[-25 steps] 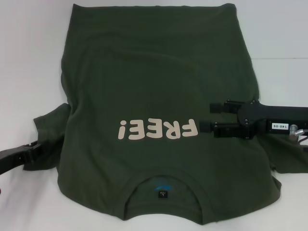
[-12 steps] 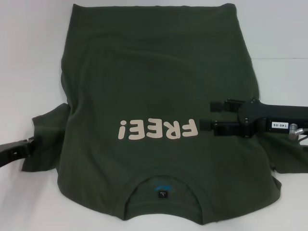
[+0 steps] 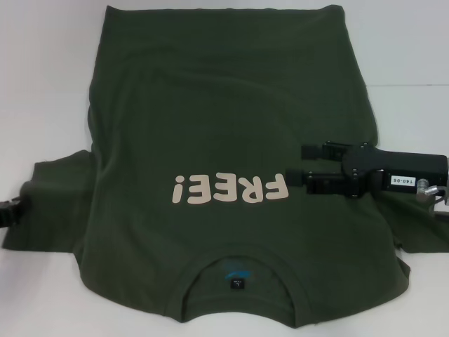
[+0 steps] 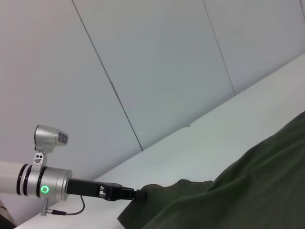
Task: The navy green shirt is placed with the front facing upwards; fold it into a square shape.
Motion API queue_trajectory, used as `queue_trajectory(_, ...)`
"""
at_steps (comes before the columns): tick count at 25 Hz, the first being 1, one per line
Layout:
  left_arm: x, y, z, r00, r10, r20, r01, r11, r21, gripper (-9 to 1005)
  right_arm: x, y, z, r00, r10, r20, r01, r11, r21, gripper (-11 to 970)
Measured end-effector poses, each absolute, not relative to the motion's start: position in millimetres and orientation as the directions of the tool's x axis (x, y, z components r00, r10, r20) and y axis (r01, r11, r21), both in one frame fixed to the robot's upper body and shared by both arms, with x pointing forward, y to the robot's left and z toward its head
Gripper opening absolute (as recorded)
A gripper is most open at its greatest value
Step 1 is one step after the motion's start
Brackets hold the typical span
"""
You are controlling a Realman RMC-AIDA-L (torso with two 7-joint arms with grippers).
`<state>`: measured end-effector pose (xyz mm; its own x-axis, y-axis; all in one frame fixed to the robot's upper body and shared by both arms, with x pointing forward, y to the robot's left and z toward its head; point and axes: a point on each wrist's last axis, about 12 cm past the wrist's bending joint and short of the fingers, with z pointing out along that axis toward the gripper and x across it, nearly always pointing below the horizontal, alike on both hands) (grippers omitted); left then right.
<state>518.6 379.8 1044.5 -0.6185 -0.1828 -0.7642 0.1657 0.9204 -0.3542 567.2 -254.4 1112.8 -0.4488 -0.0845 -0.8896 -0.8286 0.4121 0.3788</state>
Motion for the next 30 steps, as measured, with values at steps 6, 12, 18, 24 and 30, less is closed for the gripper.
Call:
queue_trajectory(6,527.4,389.3,1052.1,-0.603,-0.158,-0.782,0.152,0.940,-0.307,5,567.6,-252.4,1113.0,-0.454,-0.081,-0.887,-0.827,0.409,0.386,863)
queue_trajectory(12,534.8,395.1,1061.5,-0.582,-0.147,-0.800,0.153,0.946,-0.285,15,567.5,-251.6,1113.0,-0.457,-0.079,-0.886,-0.826,0.407,0.390,861)
queue_trajectory(18,538.0,402.4,1069.2,-0.564,-0.136,-0.815,0.145,0.955,-0.260,25,567.4,-250.6,1113.0,-0.459,-0.077,-0.885,-0.826,0.404,0.393,859)
queue_trajectory(24,540.8,407.0,1071.1,-0.566,-0.110,-0.817,0.131,0.966,-0.221,34,566.5,-249.3,1111.4,-0.467,-0.074,-0.881,-0.824,0.399,0.403,857)
queue_trajectory(30,546.0,408.7,1077.0,-0.554,-0.089,-0.828,0.134,0.972,-0.195,44,566.4,-249.2,1111.4,-0.468,-0.073,-0.881,-0.824,0.397,0.405,855)
